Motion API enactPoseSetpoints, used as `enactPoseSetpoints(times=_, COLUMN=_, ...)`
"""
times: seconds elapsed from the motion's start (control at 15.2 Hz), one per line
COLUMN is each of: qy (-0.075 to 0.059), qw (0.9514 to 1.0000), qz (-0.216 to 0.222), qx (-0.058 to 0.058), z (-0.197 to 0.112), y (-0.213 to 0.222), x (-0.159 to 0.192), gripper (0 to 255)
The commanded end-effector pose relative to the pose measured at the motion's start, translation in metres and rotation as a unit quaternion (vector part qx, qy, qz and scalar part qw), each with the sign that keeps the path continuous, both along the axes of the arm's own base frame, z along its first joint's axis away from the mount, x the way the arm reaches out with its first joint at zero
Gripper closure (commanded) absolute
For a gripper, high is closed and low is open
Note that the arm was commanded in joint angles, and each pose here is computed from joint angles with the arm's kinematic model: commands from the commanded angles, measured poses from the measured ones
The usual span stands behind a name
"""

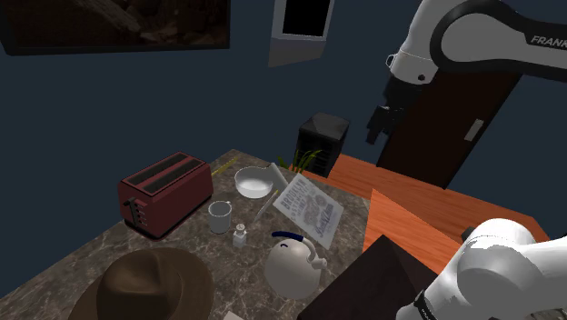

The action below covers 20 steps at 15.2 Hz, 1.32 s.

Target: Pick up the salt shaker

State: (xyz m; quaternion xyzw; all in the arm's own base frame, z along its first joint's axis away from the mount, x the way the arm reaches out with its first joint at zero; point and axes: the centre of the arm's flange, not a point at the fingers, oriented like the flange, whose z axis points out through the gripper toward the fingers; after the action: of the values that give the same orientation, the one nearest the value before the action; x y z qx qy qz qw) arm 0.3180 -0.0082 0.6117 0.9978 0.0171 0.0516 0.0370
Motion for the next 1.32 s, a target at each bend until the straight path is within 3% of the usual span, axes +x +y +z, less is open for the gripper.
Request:
enactPoseSetpoints(times=0.0, qy=0.000, qw=1.0000, qz=0.000, qx=0.000, z=0.000, y=0.000, x=0.000, gripper=0)
enactPoseSetpoints(times=1.25, qy=0.029, qw=0.9989, qz=0.033, qx=0.018, z=-0.186, y=0.100, x=0.136, gripper=0)
